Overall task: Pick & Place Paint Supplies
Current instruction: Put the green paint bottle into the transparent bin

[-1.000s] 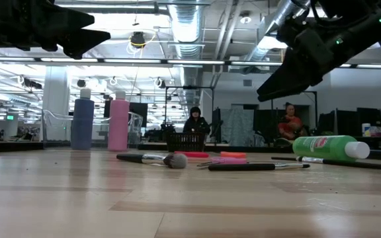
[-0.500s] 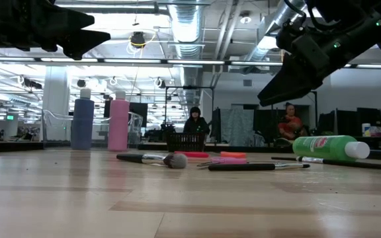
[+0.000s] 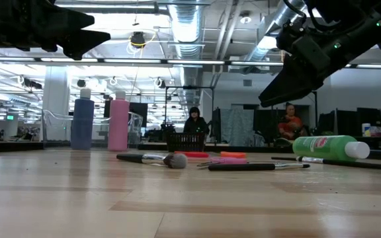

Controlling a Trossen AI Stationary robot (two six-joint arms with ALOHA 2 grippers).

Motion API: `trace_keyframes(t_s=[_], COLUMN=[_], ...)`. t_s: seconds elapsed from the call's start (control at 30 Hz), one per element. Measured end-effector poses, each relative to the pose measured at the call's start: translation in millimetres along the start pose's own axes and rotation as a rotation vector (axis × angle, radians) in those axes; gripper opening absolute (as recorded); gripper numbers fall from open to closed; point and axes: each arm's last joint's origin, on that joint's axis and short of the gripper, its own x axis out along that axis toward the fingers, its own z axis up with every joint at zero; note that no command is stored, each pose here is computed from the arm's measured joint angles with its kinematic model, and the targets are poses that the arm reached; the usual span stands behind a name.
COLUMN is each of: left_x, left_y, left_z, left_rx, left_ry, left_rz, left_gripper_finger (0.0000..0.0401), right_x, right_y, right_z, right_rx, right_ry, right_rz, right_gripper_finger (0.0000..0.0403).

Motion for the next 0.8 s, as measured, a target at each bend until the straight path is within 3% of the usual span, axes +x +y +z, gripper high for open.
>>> trace_keyframes(t_s=[0.47, 0.8], left_x=[0.0, 0.0], left_y=[-0.1, -0.2], left_z=[-1.0, -1.5], left_rx=[-0.007, -0.011], left_ry=[0.01, 0.015], left_rz=[-0.001, -0.002], left_gripper_finger=[0.0298, 0.0298], right_x=[-9.0, 4.5], right_y=[-6.7, -29.7], right_z=[28.6, 5.5], right_rx=[0.104, 0.228], right_ry=[0.18, 0.425], right_rz=[-0.145, -0.311], right_gripper_finger=[0.0285, 0.0285])
